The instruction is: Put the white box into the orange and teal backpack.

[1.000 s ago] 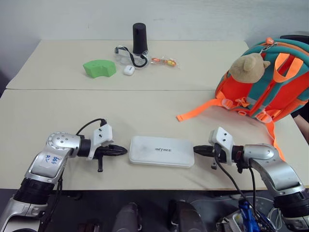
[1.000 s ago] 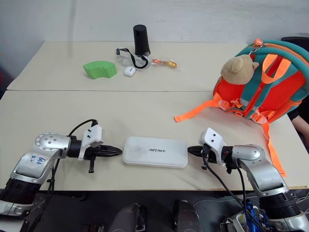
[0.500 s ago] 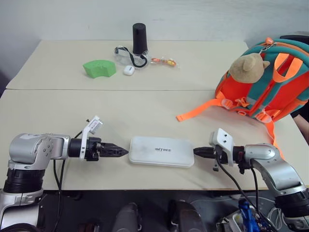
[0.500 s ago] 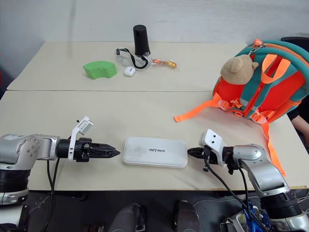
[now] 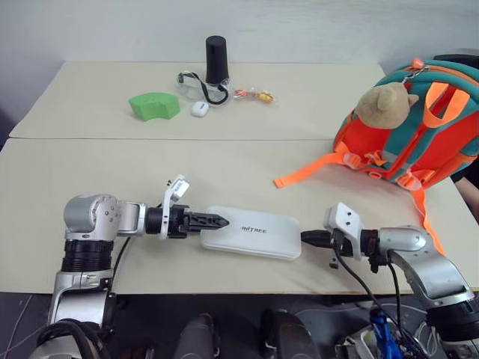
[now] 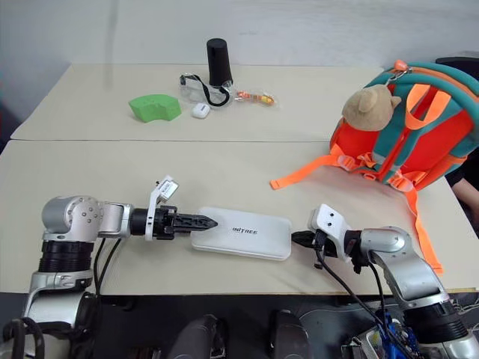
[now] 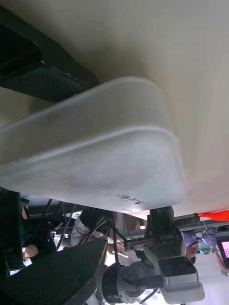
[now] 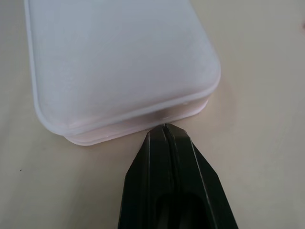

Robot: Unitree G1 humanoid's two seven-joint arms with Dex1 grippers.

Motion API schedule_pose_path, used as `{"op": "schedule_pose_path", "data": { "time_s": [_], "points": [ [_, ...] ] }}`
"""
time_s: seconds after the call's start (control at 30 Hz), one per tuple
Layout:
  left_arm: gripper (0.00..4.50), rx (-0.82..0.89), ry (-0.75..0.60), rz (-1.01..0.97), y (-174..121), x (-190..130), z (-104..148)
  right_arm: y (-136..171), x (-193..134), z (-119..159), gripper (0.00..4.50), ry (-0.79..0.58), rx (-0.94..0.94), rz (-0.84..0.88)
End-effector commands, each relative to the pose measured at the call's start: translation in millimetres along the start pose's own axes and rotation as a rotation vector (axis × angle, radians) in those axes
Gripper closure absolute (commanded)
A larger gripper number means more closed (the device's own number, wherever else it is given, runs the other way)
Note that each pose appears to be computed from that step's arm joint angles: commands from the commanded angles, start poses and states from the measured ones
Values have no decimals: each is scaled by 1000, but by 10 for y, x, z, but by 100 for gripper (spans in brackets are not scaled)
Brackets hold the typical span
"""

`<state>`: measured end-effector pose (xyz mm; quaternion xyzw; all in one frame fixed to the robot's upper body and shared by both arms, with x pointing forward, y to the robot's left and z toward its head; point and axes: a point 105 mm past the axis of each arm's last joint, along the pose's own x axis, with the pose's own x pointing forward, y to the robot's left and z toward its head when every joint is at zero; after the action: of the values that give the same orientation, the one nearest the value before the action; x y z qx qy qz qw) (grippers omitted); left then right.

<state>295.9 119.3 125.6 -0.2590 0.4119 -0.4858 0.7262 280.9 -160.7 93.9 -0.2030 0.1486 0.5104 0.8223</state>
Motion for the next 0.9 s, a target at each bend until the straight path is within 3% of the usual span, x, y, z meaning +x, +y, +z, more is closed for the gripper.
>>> {"op": "schedule_pose_path", "data": {
  "time_s": [0.03,0.27,0.37,0.6,0.67,0.8,0.9],
  "points": [
    [1,34,54,-79,-170,188,4,59,9,8,450,4,-25,12],
    [1,46,74,-128,-281,303,118,90,11,-3,450,1,-22,3],
    [58,45,71,-152,-319,277,158,108,4,-26,450,2,-18,-5],
    [277,42,80,-166,-325,271,141,135,-4,-42,450,-2,-15,-20],
    [322,44,71,-163,-309,271,141,137,-13,-41,450,-4,-15,-26],
    [326,105,29,-188,-355,182,165,90,-122,22,450,-37,11,-76],
    [326,180,-24,-195,-414,28,270,-24,-379,106,450,-95,74,-161]
  ]
}}
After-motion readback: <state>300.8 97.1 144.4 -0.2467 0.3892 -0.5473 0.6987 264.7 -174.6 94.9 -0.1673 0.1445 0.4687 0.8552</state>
